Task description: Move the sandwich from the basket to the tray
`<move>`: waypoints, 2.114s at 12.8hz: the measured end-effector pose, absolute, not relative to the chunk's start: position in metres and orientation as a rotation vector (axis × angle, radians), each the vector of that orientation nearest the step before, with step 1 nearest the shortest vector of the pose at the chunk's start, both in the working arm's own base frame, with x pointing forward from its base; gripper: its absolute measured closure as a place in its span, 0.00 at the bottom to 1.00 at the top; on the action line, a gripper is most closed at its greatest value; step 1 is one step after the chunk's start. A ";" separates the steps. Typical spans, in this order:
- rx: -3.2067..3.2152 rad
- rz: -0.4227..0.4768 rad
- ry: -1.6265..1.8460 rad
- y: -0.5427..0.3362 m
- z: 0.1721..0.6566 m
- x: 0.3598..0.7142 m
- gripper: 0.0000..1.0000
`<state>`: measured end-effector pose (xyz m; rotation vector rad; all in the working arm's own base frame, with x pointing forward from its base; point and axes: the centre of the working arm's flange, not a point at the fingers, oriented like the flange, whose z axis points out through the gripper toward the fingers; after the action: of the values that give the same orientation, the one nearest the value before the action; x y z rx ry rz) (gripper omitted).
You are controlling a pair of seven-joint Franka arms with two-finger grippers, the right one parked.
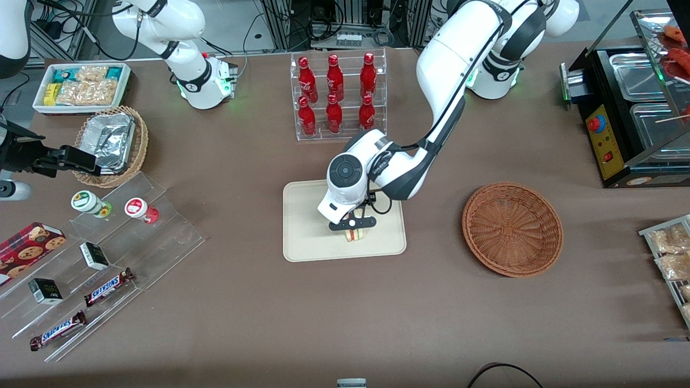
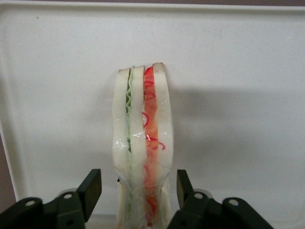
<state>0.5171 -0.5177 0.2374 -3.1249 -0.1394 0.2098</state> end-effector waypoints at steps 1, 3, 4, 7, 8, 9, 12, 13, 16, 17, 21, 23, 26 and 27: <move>-3.129 0.205 -0.140 -0.518 0.240 0.518 0.11; -3.145 0.183 -0.142 -0.521 0.251 0.522 0.00; -3.151 0.173 -0.142 -0.522 0.260 0.524 0.00; -3.158 0.159 -0.142 -0.525 0.299 0.531 0.00; -3.159 0.157 -0.141 -0.526 0.315 0.533 0.00; -3.167 0.145 -0.141 -0.526 0.330 0.535 0.00; -3.203 0.081 -0.142 -0.524 0.386 0.535 0.00; -3.209 0.062 -0.144 -0.521 0.406 0.533 0.00; -3.204 0.030 -0.193 -0.487 0.443 0.550 0.00; -3.197 0.037 -0.170 -0.470 0.445 0.559 0.00; -3.197 0.088 -0.042 -0.378 0.461 0.584 0.00; -3.215 0.109 0.013 -0.323 0.475 0.591 0.00; -3.216 0.114 0.052 -0.252 0.487 0.595 0.00; -3.222 0.122 0.078 -0.231 0.490 0.596 0.00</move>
<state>0.5957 -0.2314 0.4900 -3.2224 0.0779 0.1216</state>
